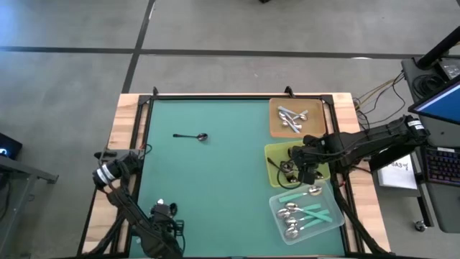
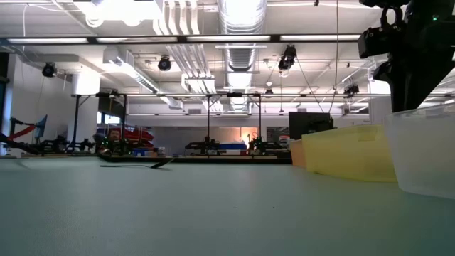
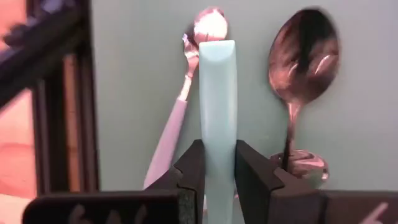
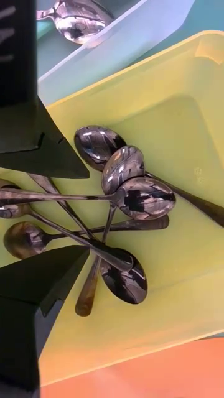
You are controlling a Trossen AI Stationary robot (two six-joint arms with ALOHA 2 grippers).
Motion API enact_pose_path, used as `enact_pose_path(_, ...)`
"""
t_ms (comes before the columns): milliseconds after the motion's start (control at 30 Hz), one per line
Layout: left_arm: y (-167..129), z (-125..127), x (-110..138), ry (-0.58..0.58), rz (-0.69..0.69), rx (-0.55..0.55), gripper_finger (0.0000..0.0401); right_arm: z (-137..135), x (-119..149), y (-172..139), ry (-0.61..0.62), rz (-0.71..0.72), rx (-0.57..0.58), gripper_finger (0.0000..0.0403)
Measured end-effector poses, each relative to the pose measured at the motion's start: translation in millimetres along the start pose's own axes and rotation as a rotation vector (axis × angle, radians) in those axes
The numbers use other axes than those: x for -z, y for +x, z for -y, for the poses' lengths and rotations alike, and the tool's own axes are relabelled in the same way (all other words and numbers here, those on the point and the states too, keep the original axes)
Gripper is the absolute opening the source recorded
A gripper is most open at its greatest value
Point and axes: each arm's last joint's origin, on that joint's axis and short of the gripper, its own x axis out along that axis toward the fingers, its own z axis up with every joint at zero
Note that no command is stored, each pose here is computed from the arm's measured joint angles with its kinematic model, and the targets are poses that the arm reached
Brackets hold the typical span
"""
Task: Sort silverware by color (type)
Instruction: Put the green spoon into the transparent bin
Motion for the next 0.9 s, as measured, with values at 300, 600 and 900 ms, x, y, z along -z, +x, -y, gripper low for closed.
enact_pose_path(300,-26.4,-4.2,-12.6,-0.019,0.09,0.001,0.0044,0.0,-0.1,0.0,0.0,0.001,0.0,0.0178)
enact_pose_path(600,-39.5,29.6,-52.8,-0.03,0.231,0.222,0.0044,-0.3,-0.7,0.0,0.001,0.007,-0.003,0.0178)
enact_pose_path(900,-73.1,60.5,-111.3,0.009,0.406,0.57,0.0045,-5.5,-13.5,-1.1,0.015,0.139,-0.057,0.0178)
